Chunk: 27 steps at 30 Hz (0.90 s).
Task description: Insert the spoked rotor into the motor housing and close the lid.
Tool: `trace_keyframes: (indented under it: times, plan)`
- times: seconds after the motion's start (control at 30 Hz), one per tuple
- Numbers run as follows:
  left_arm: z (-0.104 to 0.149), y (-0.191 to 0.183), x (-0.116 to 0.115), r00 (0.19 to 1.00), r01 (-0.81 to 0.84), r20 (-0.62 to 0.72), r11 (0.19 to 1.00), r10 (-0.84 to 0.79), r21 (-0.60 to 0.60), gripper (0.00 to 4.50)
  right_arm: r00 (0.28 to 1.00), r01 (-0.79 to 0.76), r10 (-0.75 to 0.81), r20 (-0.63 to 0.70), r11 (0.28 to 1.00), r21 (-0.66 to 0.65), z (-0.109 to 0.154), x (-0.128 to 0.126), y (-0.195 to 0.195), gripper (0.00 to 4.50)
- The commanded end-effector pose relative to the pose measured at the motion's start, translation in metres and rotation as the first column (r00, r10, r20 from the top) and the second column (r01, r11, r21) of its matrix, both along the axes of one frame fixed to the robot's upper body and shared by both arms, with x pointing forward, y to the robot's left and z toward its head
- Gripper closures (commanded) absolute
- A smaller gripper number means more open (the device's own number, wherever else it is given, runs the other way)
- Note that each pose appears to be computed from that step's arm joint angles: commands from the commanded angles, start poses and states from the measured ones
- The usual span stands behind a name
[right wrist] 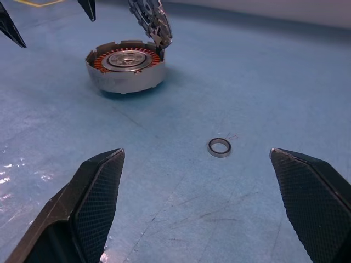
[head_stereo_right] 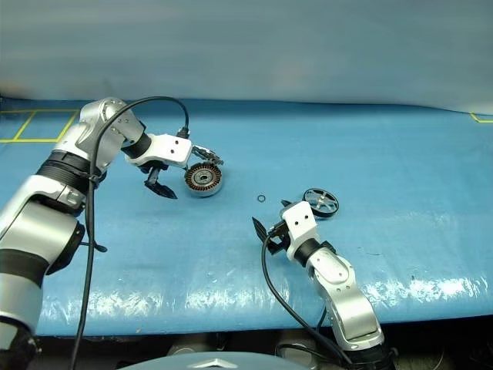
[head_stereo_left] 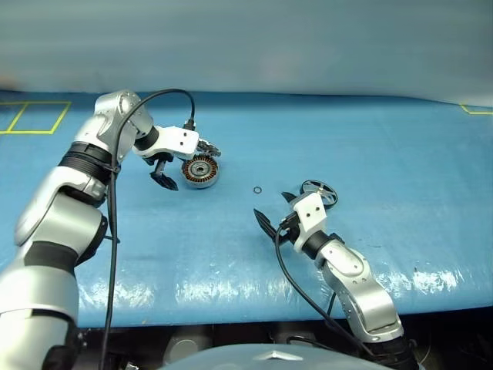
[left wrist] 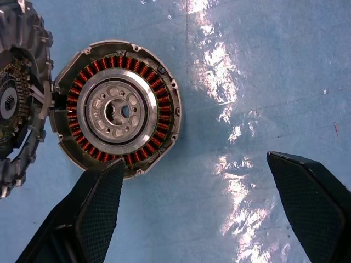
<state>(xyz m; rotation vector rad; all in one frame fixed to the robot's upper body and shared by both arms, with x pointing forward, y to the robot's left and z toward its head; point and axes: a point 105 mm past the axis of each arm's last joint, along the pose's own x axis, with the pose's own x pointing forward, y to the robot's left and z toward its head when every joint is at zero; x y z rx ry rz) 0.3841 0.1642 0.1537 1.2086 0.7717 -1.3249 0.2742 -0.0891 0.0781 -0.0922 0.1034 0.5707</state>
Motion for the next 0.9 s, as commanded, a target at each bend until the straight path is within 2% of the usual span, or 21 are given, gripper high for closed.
trace_keyframes:
  times: [0.03, 0.4, 0.63, 0.9]
  plan:
    - [0.008, 0.001, 0.004, 1.000, 0.013, 0.009, 0.998, -0.013, 0.056, 0.00, 0.998, -0.032, 0.031, 0.045, 0.999, 0.010, 0.013, -0.001, 0.004, 0.03]
    - [0.003, -0.012, 0.009, 0.999, 0.035, 0.011, 0.995, -0.036, 0.096, 0.00, 0.997, -0.061, 0.061, 0.042, 0.998, -0.005, 0.013, -0.004, 0.008, 0.03]
    - [-0.012, -0.020, 0.014, 0.999, 0.033, 0.024, 0.994, -0.035, 0.105, 0.00, 0.998, -0.047, 0.047, 0.052, 0.999, 0.012, 0.016, -0.004, 0.007, 0.03]
    - [-0.016, -0.022, 0.017, 0.999, 0.029, 0.032, 0.993, -0.033, 0.115, 0.00, 0.998, -0.023, 0.022, 0.057, 1.000, 0.016, 0.017, -0.005, 0.005, 0.03]
